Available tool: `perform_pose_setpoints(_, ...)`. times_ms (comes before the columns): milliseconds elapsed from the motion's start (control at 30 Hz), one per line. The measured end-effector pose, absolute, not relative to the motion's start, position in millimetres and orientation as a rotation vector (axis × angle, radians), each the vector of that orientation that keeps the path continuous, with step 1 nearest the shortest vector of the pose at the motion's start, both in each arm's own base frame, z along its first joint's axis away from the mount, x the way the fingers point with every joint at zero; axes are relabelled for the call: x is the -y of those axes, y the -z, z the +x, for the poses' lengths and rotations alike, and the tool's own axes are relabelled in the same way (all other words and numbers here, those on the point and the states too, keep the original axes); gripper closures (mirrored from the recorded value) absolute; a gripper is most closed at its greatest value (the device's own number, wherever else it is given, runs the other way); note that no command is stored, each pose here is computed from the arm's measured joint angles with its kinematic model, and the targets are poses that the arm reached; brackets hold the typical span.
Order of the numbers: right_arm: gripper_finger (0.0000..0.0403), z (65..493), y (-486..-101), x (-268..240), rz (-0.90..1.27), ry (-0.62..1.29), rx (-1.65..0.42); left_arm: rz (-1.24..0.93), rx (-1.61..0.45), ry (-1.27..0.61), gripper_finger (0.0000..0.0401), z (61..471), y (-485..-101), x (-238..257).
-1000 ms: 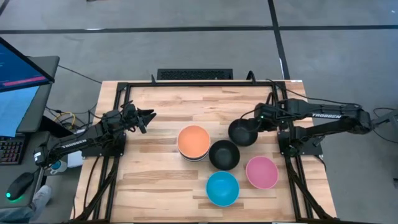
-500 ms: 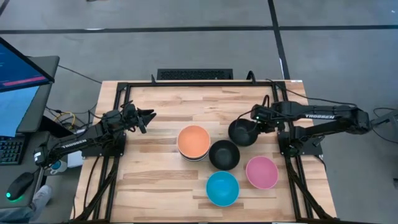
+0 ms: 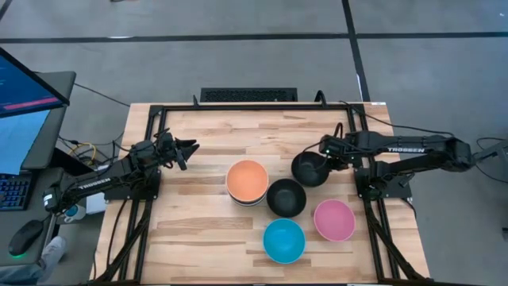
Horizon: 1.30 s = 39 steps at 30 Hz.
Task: Nest bowls inside each other
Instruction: Stack the black bowl on top of the orange bowl
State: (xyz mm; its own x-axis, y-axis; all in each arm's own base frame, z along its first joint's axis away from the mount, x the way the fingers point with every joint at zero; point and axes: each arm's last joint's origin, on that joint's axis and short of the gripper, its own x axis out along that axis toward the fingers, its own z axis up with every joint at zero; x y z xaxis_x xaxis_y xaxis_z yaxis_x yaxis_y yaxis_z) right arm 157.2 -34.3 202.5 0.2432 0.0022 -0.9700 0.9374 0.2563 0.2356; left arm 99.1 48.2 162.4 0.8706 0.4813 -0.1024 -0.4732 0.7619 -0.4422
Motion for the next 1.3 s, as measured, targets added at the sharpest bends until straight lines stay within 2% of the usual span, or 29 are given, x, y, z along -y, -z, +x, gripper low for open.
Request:
perform_pose_setpoints(400, 0.0265, 171.0, -187.6, 39.0, 1.105, 0.900, -1.165, -0.474, 0.022, -0.540, 0.0248, 98.8, -162.4, -48.7)
perform_pose_setpoints(500, 0.0296, 174.2, -187.0, 39.7, 1.109, 0.888, -1.145, -0.474, 0.022, -0.539, 0.0248, 98.8, -162.4, -48.7)
perform_pose_setpoints(700, 0.0387, 169.3, -196.4, 38.3, 1.119, 0.874, -1.138, -0.474, 0.022, -0.539, 0.0248, 98.8, -162.4, -48.7)
perform_pose_setpoints(867, 0.0378, 163.3, -222.3, 39.3, 1.129, 0.873, -1.079, -0.474, 0.022, -0.540, 0.0248, 98.8, -162.4, -48.8)
perform_pose_setpoints(1033, 0.0393, 161.9, -263.8, 42.5, 1.116, 0.856, -0.970, -0.454, 0.017, -0.541, 0.0248, 98.8, -162.4, -48.8)
perform_pose_setpoints(1200, 0.0378, 169.4, -323.3, 41.0, 1.094, 0.774, -0.834, -0.451, 0.017, -0.542, 0.0248, 98.7, -162.4, -48.8)
perform_pose_setpoints(1300, 0.0383, 184.6, -355.2, 34.7, 1.054, 0.685, -0.805, -0.449, 0.016, -0.543, 0.0248, 98.7, -162.4, -48.8)
